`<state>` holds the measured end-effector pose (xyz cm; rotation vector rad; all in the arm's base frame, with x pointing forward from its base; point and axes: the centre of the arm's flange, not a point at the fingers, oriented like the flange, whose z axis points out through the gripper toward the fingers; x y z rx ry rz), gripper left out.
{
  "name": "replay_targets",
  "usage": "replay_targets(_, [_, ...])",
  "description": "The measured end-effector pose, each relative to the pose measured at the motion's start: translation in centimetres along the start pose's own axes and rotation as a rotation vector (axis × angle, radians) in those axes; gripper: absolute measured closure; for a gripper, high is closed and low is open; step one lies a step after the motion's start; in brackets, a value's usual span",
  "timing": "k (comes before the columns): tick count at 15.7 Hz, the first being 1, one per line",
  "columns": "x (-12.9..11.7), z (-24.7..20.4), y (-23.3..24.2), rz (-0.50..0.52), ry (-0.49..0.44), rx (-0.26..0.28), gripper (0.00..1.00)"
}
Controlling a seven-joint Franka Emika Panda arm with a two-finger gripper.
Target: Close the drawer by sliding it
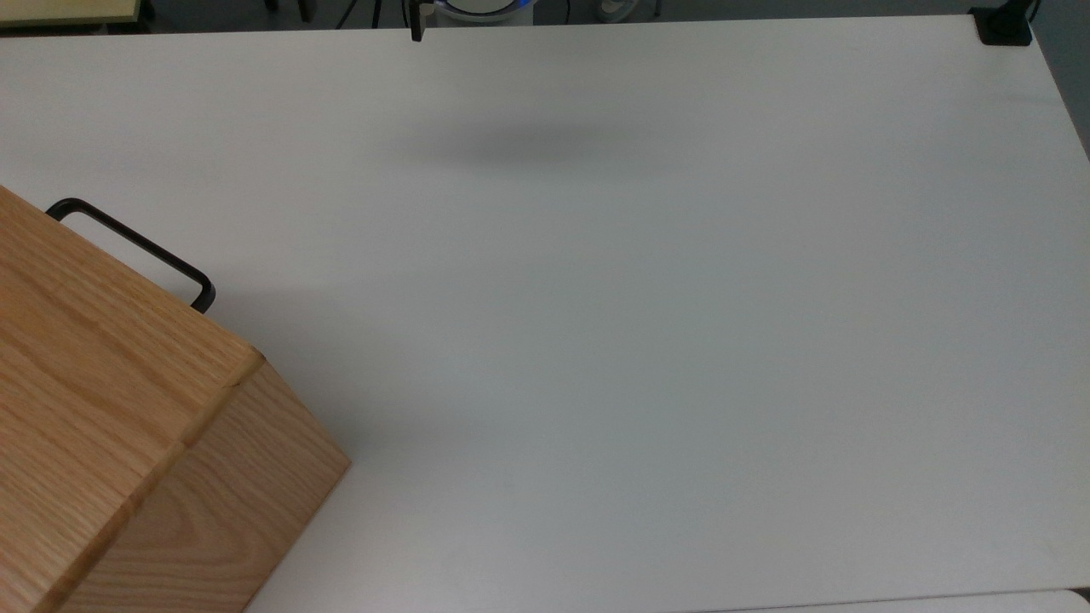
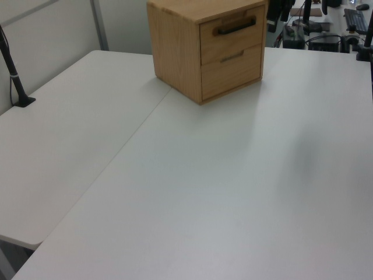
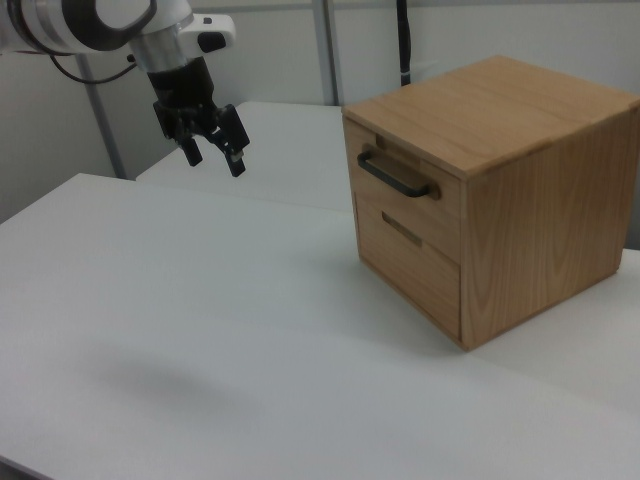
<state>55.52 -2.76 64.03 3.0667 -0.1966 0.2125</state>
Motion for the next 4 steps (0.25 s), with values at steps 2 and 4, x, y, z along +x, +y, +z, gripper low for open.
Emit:
replay_targets(2, [0.04,0.24,-0.08,-0.017,-0.004,0.0,0.0])
replay_targets(4, [0.04,0.27,-0.1,-0.021,-0.005,0.0,0.0])
